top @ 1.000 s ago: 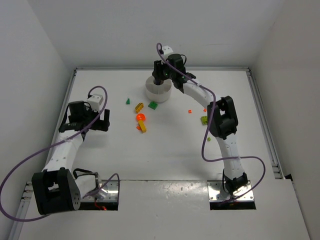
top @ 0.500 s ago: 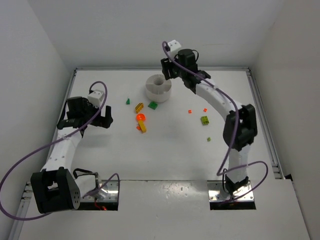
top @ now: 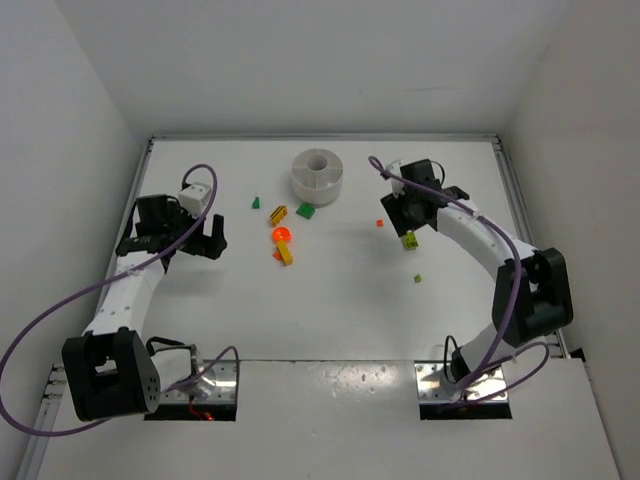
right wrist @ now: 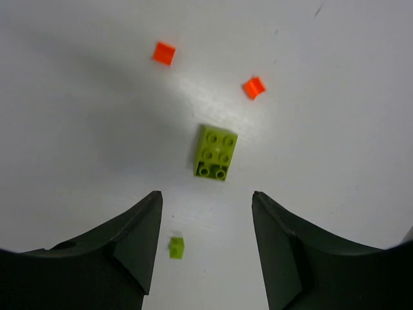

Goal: Sort the legos into containers by color

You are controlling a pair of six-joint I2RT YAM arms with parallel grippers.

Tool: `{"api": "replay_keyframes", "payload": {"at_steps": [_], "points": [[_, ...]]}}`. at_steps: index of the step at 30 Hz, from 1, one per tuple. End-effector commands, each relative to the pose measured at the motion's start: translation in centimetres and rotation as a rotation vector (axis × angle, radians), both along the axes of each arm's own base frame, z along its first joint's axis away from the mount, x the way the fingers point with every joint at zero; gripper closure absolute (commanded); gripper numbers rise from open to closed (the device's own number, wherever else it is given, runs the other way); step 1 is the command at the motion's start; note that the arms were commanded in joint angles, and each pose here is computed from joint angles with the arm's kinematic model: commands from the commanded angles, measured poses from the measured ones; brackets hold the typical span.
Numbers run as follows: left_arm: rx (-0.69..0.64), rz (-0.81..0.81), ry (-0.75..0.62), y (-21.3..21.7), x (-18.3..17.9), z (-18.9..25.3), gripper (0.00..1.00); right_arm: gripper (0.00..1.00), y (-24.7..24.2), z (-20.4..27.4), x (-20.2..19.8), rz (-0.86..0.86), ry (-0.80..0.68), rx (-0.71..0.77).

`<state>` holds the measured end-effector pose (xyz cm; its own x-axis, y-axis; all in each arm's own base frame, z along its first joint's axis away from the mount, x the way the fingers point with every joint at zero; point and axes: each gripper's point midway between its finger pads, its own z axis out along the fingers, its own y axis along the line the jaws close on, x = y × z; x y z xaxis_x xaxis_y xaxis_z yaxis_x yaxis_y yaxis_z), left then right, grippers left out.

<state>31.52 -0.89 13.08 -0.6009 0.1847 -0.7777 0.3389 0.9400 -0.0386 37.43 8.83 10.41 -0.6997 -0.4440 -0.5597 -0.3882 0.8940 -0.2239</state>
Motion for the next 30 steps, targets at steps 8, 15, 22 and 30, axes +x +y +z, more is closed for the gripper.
{"api": "replay_keyframes", "payload": {"at_steps": [8,15,22,30], "points": [[0.016,0.028,-0.036,0.6,0.3,0.7,0.0,0.32,-2.3,-4.7,-0.9,-0.058,0.176,-0.023],[0.021,0.035,-0.026,0.8,0.1,0.3,0.0,0.32,-2.7,-6.7,0.3,-0.085,0.212,-0.007],[0.021,0.035,-0.025,0.8,0.5,0.0,0.0,0.32,-3.4,-8.2,0.9,-0.106,0.25,0.012],[0.012,0.04,-0.013,0.8,0.5,-0.3,0.0,0.42,-4.0,-9.7,1.3,-0.121,0.3,0.051]]}}
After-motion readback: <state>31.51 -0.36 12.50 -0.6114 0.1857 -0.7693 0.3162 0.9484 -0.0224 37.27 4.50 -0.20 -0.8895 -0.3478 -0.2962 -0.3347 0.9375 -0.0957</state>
